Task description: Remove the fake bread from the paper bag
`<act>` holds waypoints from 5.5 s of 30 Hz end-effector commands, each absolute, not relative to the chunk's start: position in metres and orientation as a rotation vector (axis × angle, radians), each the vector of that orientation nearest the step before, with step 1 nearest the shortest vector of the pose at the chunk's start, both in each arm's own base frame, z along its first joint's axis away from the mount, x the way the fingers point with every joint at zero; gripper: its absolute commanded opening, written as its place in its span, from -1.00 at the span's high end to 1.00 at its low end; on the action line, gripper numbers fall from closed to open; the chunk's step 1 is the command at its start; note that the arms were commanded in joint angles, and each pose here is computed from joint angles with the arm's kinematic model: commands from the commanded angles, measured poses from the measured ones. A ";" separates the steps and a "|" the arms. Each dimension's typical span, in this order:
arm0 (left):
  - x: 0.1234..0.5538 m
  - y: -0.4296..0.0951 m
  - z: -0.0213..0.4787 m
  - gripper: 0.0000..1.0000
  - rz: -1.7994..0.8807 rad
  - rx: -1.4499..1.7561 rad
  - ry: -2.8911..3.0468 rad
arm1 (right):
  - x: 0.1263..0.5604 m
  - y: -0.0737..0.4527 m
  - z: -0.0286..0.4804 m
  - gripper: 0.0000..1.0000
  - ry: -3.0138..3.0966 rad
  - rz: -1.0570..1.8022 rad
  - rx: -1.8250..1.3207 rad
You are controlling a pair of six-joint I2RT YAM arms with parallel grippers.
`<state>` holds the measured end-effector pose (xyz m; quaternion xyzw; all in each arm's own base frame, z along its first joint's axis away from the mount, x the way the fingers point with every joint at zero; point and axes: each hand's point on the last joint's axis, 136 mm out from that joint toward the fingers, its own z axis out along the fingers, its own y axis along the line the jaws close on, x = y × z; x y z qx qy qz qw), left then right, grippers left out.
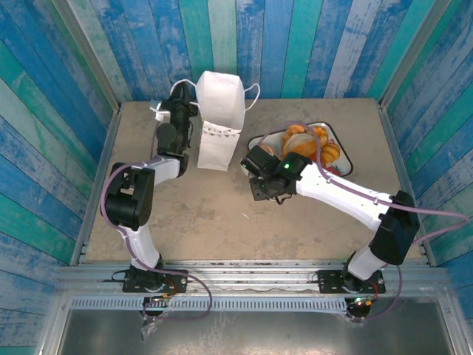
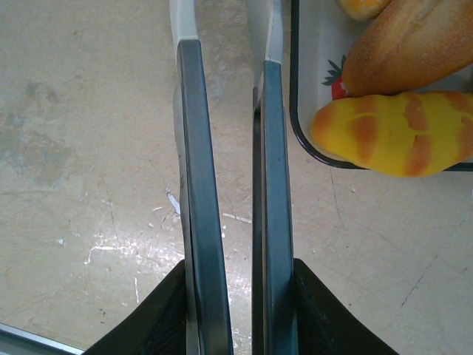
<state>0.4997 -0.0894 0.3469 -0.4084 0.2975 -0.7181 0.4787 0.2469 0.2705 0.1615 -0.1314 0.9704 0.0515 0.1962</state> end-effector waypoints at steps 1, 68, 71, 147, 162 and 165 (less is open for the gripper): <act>0.504 -0.078 0.310 1.00 -1.683 -1.069 0.748 | 0.255 0.275 0.170 0.31 2.692 0.154 -0.361; 0.324 -0.061 0.340 -0.87 -1.010 -0.606 1.465 | 0.181 0.276 0.021 -0.15 2.805 -0.294 -0.423; 0.324 -0.057 0.334 -0.87 -0.927 -0.594 1.519 | 0.181 0.280 0.029 -0.16 2.797 -0.269 -0.430; 0.379 0.000 0.127 -0.87 0.075 -0.037 1.732 | 0.352 -0.045 0.149 -1.00 1.797 -0.350 0.307; 0.383 0.010 0.128 -0.87 0.073 -0.087 1.728 | 0.393 -0.007 0.106 -1.00 1.920 -0.179 0.076; 0.383 0.009 0.127 -0.87 0.073 -0.085 1.728 | 0.392 -0.002 0.103 -1.00 1.869 -0.164 0.049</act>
